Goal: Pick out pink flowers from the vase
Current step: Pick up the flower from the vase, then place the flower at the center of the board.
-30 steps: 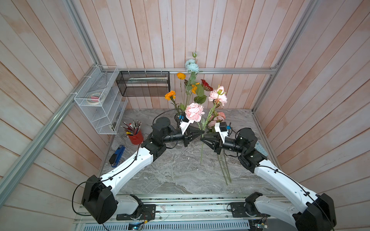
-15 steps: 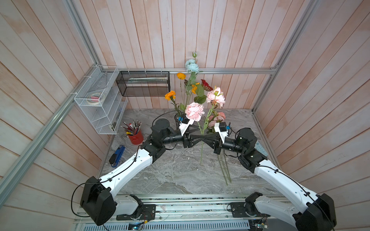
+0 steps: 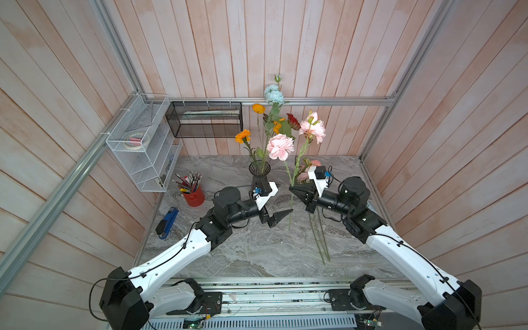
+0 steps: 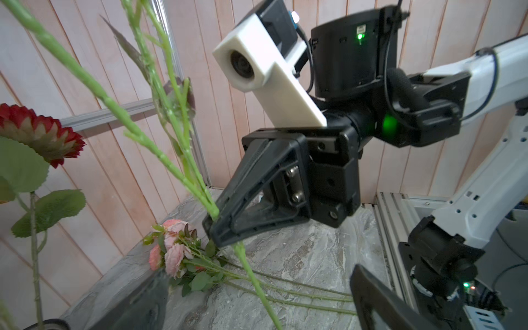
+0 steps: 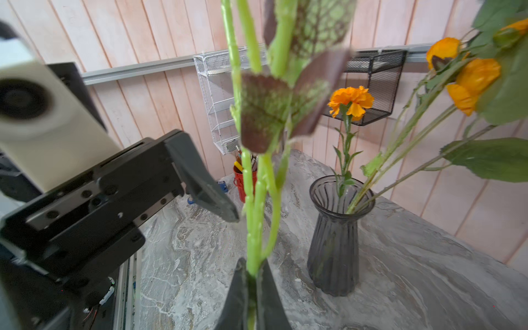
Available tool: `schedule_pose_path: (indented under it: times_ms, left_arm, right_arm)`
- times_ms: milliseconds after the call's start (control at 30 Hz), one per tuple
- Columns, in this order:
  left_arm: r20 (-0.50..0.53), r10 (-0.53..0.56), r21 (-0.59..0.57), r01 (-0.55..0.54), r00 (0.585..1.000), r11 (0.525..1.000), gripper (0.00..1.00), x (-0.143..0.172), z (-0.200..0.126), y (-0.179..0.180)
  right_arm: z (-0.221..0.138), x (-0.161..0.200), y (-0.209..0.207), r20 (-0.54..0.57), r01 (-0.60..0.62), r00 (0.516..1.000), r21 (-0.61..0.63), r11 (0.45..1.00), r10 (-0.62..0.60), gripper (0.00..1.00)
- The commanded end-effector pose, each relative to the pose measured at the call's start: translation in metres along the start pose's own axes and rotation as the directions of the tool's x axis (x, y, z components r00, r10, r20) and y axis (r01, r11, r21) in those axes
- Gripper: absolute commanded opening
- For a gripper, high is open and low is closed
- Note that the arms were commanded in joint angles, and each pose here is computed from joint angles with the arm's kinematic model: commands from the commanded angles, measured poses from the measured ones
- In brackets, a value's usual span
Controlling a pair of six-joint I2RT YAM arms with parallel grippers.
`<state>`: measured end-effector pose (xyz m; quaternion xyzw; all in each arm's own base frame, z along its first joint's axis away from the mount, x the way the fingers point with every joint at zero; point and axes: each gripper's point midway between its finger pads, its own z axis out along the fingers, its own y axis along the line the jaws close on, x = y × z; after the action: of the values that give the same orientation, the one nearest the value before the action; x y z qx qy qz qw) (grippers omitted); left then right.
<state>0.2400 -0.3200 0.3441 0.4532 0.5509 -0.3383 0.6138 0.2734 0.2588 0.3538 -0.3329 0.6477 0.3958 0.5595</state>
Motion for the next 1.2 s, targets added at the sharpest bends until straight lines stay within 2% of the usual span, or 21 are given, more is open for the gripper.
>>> schedule_pose_path:
  times_ms: [0, 67, 200, 300, 400, 600, 767, 967, 1167]
  left_arm:
    - [-0.054, 0.069, -0.121, -0.075, 0.996, 0.990, 1.00, 0.017, -0.009, 0.012]
    - [-0.078, 0.065, -0.168, -0.078, 0.995, 0.983, 1.00, 0.025, -0.014, 0.017]
    - [-0.142, 0.033, -0.295, -0.074, 0.989, 0.953, 1.00, 0.043, -0.024, 0.035]
    - [-0.195, 0.013, -0.347, -0.081, 0.981, 0.934, 1.00, 0.057, -0.027, 0.043]
    - [-0.240, -0.006, -0.367, -0.085, 0.971, 0.926, 1.00, 0.071, -0.028, 0.045]
    - [-0.279, -0.044, -0.372, -0.065, 0.959, 0.926, 1.00, 0.093, -0.026, 0.041]
    - [-0.287, -0.065, -0.361, -0.045, 0.956, 0.932, 1.00, 0.105, -0.023, 0.034]
    - [-0.293, -0.077, -0.343, -0.029, 0.953, 0.939, 1.00, 0.116, -0.021, 0.029]
    - [-0.299, -0.080, -0.340, -0.028, 0.951, 0.940, 1.00, 0.121, -0.019, 0.028]
  right_arm:
    - [-0.012, 0.002, -0.045, -0.036, -0.077, 0.996, 0.191, 0.979, 0.086, 0.00]
    - [-0.026, 0.005, -0.074, -0.029, -0.134, 0.988, 0.298, 0.945, 0.149, 0.00]
    - [-0.062, 0.030, -0.128, -0.039, -0.223, 0.960, 0.500, 0.837, 0.279, 0.00]
    - [-0.085, 0.062, -0.157, -0.082, -0.268, 0.915, 0.609, 0.747, 0.395, 0.00]
    - [-0.097, 0.094, -0.168, -0.144, -0.267, 0.867, 0.675, 0.688, 0.478, 0.00]
    - [-0.111, 0.150, -0.177, -0.254, -0.213, 0.783, 0.749, 0.628, 0.568, 0.00]
    - [-0.122, 0.177, -0.189, -0.316, -0.137, 0.732, 0.799, 0.585, 0.603, 0.00]
    - [-0.113, 0.208, -0.191, -0.369, -0.153, 0.670, 0.780, 0.607, 0.644, 0.00]
    - [-0.110, 0.231, -0.197, -0.406, -0.140, 0.638, 0.774, 0.617, 0.654, 0.00]
